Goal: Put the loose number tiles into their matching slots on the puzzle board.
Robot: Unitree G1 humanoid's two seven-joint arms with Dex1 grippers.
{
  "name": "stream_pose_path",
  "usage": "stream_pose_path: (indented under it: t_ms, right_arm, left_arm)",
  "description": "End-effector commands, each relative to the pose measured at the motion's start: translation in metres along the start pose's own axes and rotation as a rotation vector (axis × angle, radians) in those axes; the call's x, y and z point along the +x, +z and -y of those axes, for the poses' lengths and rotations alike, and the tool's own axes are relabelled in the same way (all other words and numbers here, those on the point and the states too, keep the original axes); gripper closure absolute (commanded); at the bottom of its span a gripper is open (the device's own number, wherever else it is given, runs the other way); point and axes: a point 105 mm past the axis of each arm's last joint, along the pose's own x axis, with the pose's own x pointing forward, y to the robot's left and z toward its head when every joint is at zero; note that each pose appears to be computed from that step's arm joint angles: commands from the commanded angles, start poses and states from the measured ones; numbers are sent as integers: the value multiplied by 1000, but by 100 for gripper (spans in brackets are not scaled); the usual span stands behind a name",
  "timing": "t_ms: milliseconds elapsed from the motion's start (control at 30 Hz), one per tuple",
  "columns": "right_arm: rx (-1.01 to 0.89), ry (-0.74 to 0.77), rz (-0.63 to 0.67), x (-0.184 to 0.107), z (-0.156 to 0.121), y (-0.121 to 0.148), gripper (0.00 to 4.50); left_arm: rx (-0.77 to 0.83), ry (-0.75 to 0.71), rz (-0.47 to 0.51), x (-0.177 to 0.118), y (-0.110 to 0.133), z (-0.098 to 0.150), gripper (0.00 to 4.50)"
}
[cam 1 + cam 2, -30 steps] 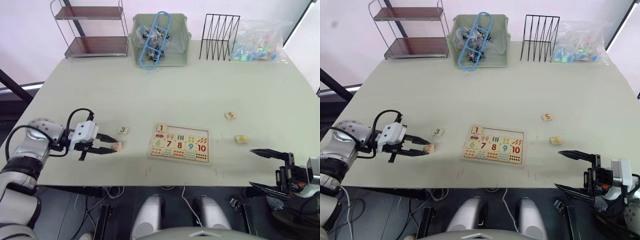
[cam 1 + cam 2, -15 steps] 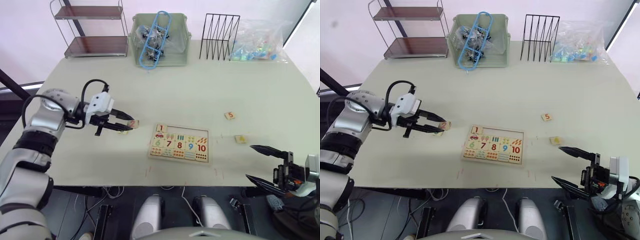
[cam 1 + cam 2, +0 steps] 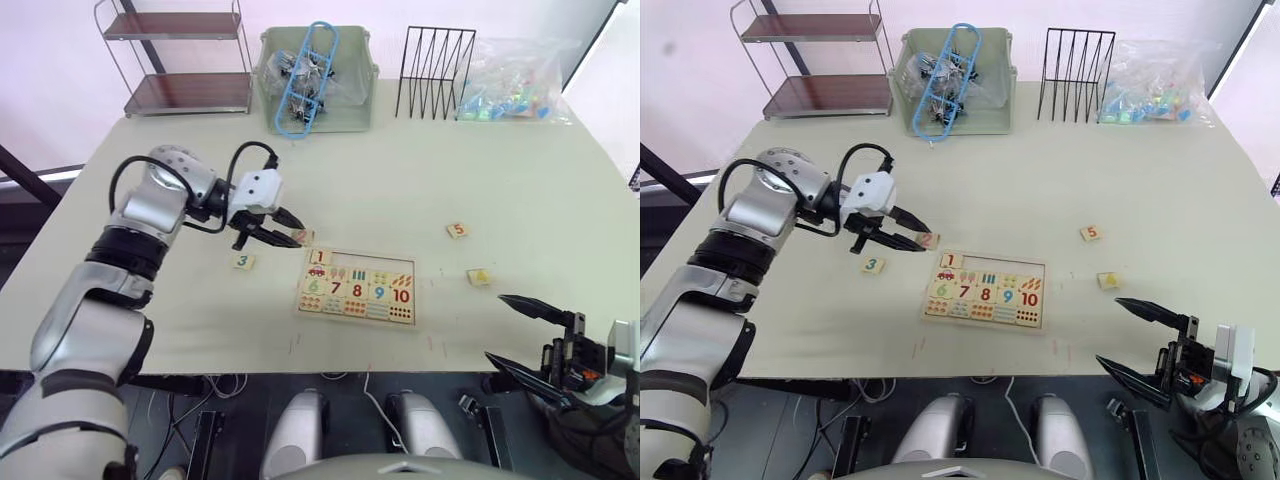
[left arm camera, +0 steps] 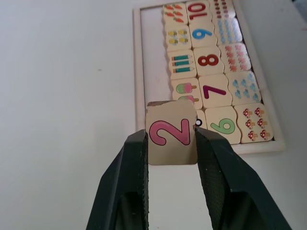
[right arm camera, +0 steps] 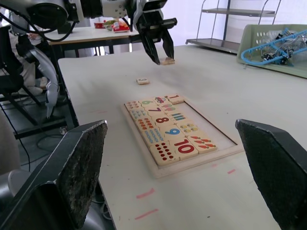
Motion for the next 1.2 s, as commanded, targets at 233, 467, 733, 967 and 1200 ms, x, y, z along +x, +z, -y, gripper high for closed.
stream_pose_path:
  t_ms: [233,467,733,967,1200]
  right_arm:
    - [-53,-8,22,4,0,4,0]
    - [-64,-17,31,6,2,4,0]
    - [-75,-21,28,4,5,3,0]
    - [-86,-28,30,4,6,4,0]
    - [-88,-36,35,2,6,3,0]
  left_arm:
    - [82,-11,-103,16,38,-15,357]
    - [76,-23,-185,34,44,-25,357]
    - [33,-24,-270,58,40,-30,357]
    - [-2,-43,-288,66,42,-31,357]
    - [-24,-61,-311,69,41,-31,357]
